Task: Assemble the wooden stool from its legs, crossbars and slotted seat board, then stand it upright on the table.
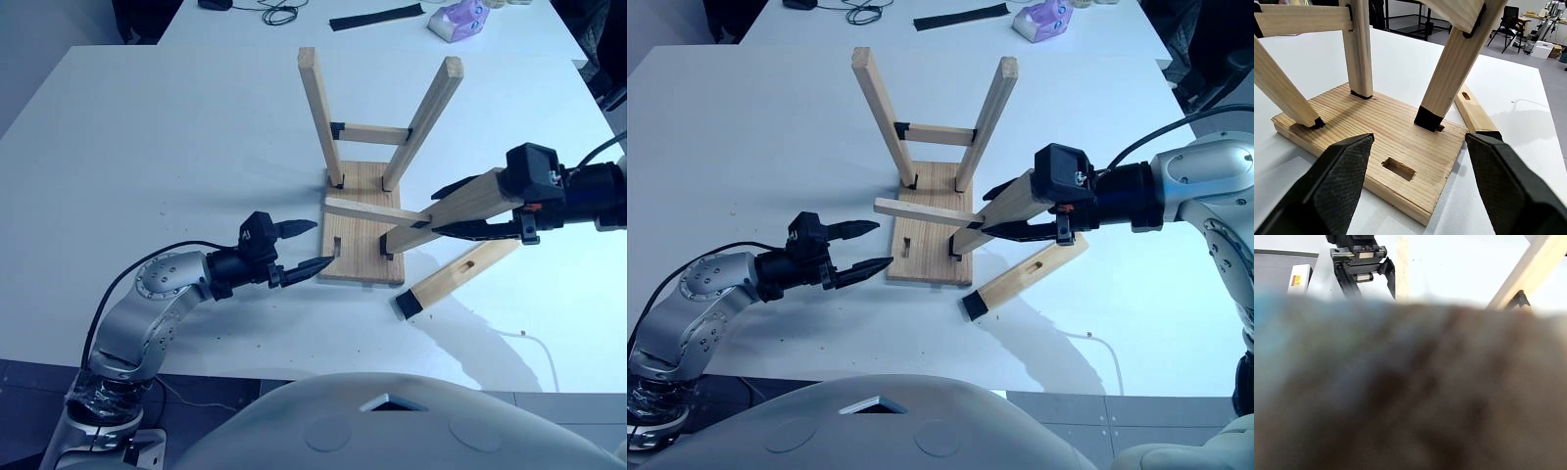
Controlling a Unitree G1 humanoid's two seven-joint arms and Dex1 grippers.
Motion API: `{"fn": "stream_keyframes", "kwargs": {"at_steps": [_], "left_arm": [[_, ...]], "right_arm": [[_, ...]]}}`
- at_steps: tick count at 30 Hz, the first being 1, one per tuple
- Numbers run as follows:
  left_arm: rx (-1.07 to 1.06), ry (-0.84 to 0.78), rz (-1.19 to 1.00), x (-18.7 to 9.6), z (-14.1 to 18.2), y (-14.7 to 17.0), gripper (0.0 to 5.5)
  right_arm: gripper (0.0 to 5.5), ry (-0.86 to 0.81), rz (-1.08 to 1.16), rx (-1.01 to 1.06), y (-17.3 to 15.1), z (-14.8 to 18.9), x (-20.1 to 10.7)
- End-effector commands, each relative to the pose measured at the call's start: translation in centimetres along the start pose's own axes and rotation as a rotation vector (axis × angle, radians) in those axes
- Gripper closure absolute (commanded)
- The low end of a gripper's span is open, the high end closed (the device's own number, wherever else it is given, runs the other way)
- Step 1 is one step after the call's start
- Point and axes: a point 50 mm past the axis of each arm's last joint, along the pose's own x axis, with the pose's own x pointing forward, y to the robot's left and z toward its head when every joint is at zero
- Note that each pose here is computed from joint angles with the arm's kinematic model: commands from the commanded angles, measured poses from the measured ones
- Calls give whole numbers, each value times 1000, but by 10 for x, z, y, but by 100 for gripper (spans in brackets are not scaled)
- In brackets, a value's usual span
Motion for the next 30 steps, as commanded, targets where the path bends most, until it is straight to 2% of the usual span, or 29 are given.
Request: {"fn": "stream_keyframes", "kwargs": {"at_steps": [1,18,30], "left_arm": [[10,1,21,-2,1,1,203],[17,-1,0,1,6,7,203],[25,5,-30,2,8,10,203]], "right_arm": [[346,63,-66,50,1,-8,-3],[346,-18,-72,-4,-6,13,-16],[346,13,-12,-11,-6,6,-12]]}}
